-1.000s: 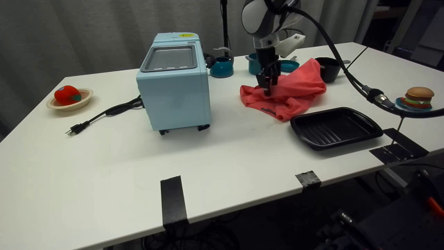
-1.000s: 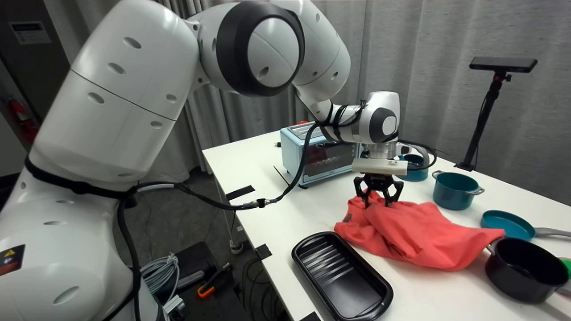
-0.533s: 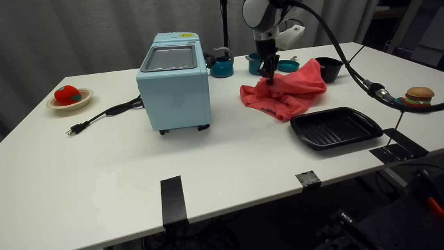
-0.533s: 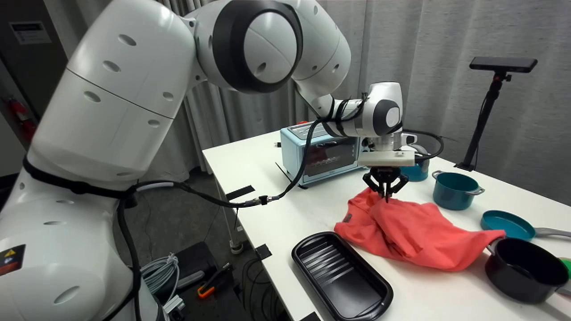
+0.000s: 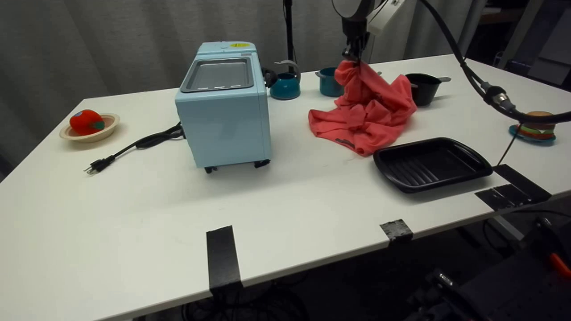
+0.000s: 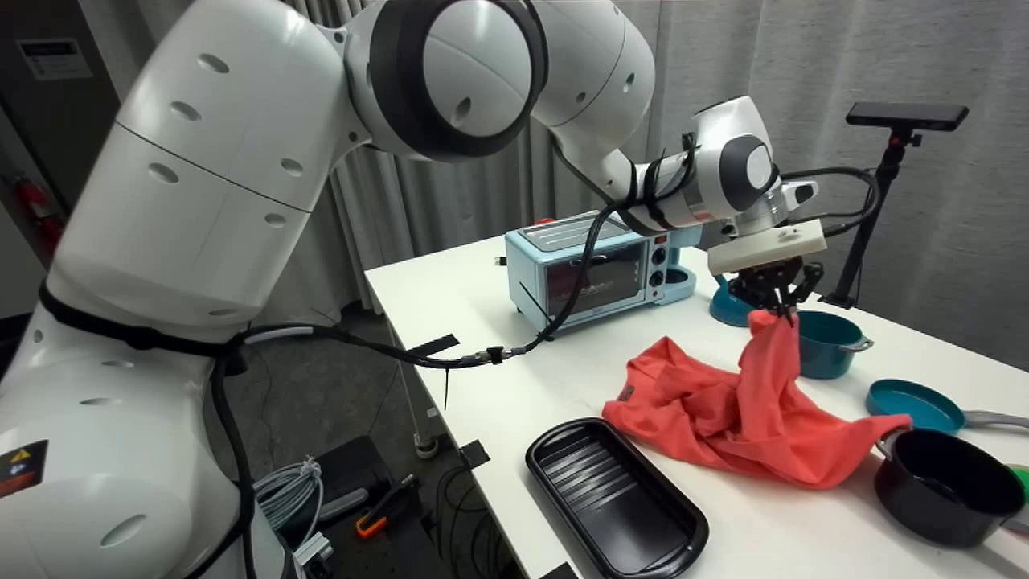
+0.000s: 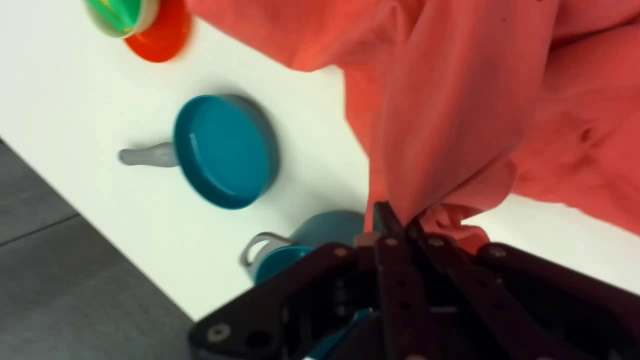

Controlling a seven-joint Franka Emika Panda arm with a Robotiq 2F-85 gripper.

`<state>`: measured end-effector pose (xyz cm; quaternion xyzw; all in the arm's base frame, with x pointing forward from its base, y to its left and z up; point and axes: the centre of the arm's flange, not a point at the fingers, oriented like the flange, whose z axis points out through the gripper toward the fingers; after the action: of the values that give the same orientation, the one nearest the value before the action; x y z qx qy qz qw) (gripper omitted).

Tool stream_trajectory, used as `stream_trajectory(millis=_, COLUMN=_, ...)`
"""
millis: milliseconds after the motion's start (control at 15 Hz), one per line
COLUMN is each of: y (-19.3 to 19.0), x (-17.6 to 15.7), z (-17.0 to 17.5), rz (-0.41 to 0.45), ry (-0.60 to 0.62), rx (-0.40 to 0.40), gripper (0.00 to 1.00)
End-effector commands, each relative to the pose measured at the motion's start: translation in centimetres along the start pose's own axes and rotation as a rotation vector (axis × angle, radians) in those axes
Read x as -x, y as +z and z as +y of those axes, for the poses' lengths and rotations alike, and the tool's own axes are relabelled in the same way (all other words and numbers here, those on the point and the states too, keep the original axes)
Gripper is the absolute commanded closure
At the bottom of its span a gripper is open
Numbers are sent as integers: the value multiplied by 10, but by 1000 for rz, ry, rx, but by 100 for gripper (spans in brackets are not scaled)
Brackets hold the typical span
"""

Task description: Unfold the shirt

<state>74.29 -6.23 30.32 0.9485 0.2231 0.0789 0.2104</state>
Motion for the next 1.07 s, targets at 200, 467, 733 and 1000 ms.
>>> stream_trajectory(millis=200, y=6, x=-9, z=73, rz=69, ry=133, rx=307, gripper=99)
stream_trajectory(millis=467, y=24, x=1, z=87, rz=27, ry=219, rx=463, gripper=70)
stream_trajectory(millis=733, y=24, x=6, z=81, rz=24, ry=265, rx=522, gripper=40)
stream_trajectory(millis=1000, y=5, x=0, z=54, rz=52, ry=253, rx=392, gripper=11)
